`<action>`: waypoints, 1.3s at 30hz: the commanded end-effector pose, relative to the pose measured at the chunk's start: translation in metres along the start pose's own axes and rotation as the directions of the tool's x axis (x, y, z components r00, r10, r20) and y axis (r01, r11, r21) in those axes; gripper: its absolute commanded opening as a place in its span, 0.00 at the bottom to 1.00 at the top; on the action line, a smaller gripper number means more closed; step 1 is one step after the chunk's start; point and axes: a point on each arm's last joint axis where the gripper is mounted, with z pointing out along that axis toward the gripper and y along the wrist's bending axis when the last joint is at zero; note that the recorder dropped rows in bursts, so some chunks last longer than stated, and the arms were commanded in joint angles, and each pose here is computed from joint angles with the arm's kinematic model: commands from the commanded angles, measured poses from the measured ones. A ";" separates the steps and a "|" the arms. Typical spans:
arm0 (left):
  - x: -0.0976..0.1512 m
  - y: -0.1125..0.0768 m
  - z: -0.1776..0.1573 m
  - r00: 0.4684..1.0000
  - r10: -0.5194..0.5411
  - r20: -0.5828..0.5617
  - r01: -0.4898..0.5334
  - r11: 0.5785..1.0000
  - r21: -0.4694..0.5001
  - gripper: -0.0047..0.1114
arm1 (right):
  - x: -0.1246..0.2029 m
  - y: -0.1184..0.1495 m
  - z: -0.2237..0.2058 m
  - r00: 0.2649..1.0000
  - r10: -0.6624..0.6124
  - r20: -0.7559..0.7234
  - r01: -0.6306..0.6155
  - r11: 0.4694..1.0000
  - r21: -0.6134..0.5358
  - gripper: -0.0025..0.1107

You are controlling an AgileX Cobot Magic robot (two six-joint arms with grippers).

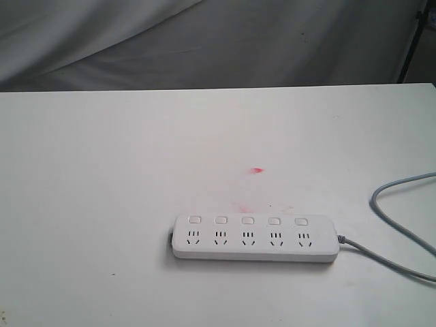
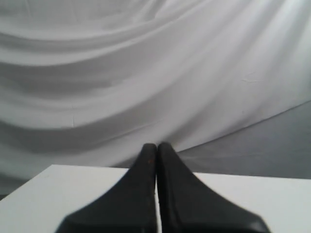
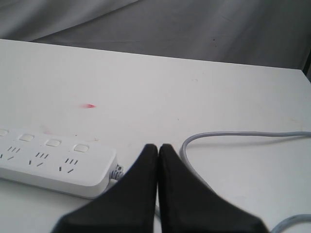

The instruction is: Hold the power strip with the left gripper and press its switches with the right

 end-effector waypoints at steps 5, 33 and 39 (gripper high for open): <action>0.060 -0.002 0.006 0.985 -0.007 -0.173 0.007 1.000 0.000 0.05 | 0.001 0.000 0.000 1.000 0.005 0.006 -0.005 1.000 -0.004 0.02; 0.073 -0.002 0.003 0.958 -0.010 -0.287 0.010 1.000 -0.001 0.05 | 0.001 0.000 0.000 1.000 0.005 0.006 -0.005 1.000 -0.004 0.02; 0.073 -0.002 0.003 0.958 -0.010 -0.287 0.010 1.000 -0.001 0.05 | 0.001 0.000 0.000 1.000 0.005 0.006 -0.005 1.000 -0.004 0.02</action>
